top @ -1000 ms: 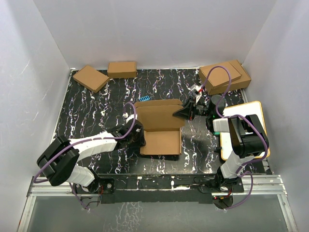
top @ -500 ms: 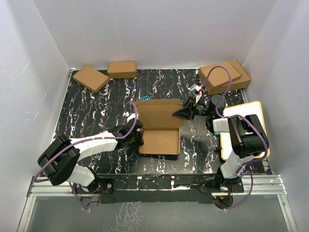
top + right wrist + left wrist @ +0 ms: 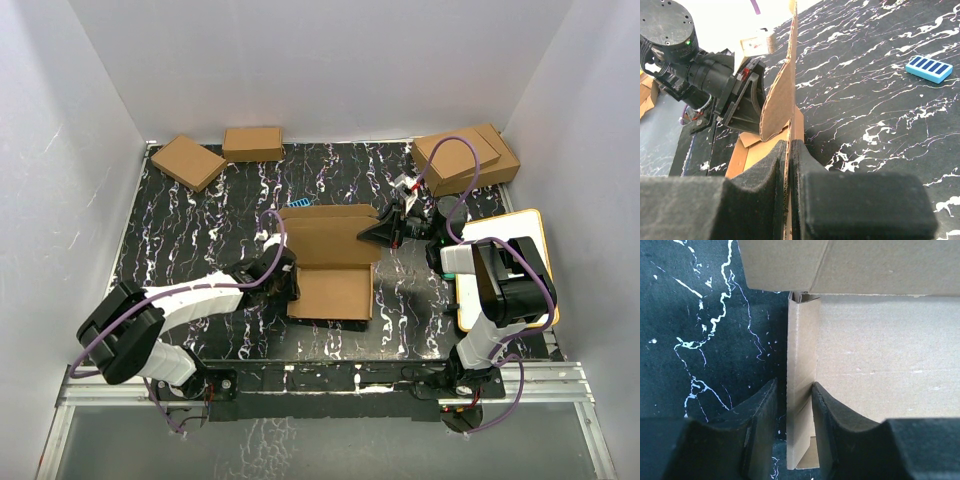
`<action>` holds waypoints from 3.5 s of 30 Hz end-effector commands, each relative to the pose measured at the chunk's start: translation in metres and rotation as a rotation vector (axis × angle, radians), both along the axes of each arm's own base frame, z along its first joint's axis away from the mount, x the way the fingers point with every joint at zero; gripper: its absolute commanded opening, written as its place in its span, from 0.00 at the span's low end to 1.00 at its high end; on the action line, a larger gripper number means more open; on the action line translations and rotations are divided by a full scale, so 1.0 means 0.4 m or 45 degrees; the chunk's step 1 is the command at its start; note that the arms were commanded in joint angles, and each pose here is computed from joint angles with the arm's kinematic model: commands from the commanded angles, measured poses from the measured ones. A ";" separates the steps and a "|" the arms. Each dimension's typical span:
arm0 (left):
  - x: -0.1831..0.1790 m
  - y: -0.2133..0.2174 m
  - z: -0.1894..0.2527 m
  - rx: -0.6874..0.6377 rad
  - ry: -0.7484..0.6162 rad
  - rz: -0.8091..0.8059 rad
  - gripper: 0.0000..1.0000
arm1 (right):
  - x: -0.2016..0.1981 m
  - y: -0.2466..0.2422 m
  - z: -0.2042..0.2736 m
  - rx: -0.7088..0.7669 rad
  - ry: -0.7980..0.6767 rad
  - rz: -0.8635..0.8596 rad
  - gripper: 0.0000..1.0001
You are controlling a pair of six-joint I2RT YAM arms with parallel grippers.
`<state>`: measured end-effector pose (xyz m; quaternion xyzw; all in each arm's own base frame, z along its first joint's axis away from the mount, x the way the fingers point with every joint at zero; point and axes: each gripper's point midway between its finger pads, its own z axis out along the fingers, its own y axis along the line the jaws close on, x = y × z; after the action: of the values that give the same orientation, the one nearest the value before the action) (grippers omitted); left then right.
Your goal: Fold the paper box
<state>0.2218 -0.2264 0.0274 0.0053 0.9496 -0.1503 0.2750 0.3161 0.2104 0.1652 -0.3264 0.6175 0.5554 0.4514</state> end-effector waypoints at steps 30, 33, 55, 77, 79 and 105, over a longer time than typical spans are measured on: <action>0.010 0.117 -0.034 0.188 0.077 0.064 0.00 | -0.004 0.003 0.026 0.008 -0.149 0.018 0.08; 0.015 0.126 -0.022 0.238 0.060 0.068 0.00 | -0.003 0.003 0.024 0.008 -0.145 0.016 0.08; 0.020 0.114 -0.007 0.359 0.030 0.004 0.10 | -0.002 0.003 0.018 0.008 -0.131 0.016 0.08; 0.003 0.059 0.053 0.156 0.032 -0.015 0.40 | 0.000 0.004 0.012 0.007 -0.122 0.014 0.08; 0.000 0.054 0.057 0.143 0.042 -0.014 0.43 | 0.001 0.004 0.012 0.007 -0.122 0.014 0.08; -0.024 0.076 0.002 0.258 0.171 0.001 0.04 | 0.002 0.003 0.010 0.006 -0.122 0.013 0.08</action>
<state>0.2137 -0.2070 0.0305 0.0233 0.9726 -0.0829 0.2159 0.3129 0.2130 0.1584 -0.3242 0.6215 0.5613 0.4401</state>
